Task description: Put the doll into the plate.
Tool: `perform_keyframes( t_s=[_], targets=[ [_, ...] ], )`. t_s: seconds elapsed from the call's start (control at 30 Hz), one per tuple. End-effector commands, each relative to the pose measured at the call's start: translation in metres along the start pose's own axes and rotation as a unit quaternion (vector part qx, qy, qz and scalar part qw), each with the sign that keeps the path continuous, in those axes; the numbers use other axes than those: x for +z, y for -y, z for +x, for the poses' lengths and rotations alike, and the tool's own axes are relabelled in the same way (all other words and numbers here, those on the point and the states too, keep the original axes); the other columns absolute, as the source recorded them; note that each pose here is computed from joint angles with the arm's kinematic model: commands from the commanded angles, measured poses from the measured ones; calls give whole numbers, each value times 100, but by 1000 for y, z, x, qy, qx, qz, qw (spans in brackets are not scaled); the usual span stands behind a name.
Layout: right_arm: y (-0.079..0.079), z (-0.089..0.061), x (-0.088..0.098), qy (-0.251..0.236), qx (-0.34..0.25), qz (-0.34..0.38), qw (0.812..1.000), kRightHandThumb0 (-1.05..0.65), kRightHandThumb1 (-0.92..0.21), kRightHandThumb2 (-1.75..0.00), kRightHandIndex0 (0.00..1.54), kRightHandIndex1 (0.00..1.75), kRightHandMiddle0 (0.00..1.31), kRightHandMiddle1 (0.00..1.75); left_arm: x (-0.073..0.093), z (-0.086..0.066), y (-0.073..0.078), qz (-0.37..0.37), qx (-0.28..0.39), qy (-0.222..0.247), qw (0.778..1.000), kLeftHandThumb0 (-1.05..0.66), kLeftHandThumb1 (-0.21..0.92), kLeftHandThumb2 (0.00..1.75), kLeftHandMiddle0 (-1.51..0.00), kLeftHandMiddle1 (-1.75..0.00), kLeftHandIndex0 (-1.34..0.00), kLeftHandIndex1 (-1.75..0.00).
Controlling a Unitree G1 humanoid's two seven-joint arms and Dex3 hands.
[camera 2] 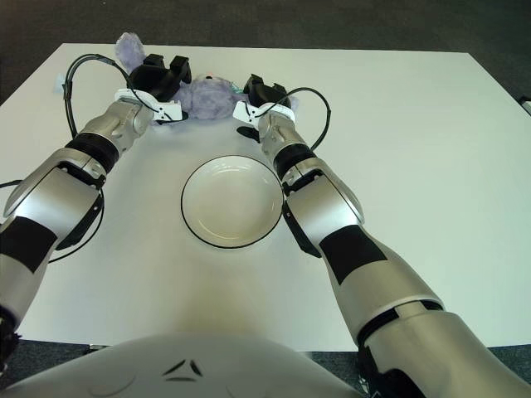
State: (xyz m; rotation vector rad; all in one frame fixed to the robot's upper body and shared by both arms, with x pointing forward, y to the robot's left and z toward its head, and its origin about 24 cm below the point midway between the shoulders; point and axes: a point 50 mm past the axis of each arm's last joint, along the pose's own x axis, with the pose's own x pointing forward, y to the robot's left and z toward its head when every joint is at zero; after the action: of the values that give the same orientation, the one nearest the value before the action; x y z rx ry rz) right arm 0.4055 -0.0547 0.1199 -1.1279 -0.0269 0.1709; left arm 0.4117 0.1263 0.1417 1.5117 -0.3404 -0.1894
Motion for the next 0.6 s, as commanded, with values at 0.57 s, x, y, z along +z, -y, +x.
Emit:
perform_keyframes(
  t_s=[0.57],
  targets=[
    [1,-1,-5,4,-24,18,1000,-23,-9,-127,7,122,0,133,-3,-5,12,-32,-37,-7,999,53,16,150,-73,-175,-84,-175]
  ],
)
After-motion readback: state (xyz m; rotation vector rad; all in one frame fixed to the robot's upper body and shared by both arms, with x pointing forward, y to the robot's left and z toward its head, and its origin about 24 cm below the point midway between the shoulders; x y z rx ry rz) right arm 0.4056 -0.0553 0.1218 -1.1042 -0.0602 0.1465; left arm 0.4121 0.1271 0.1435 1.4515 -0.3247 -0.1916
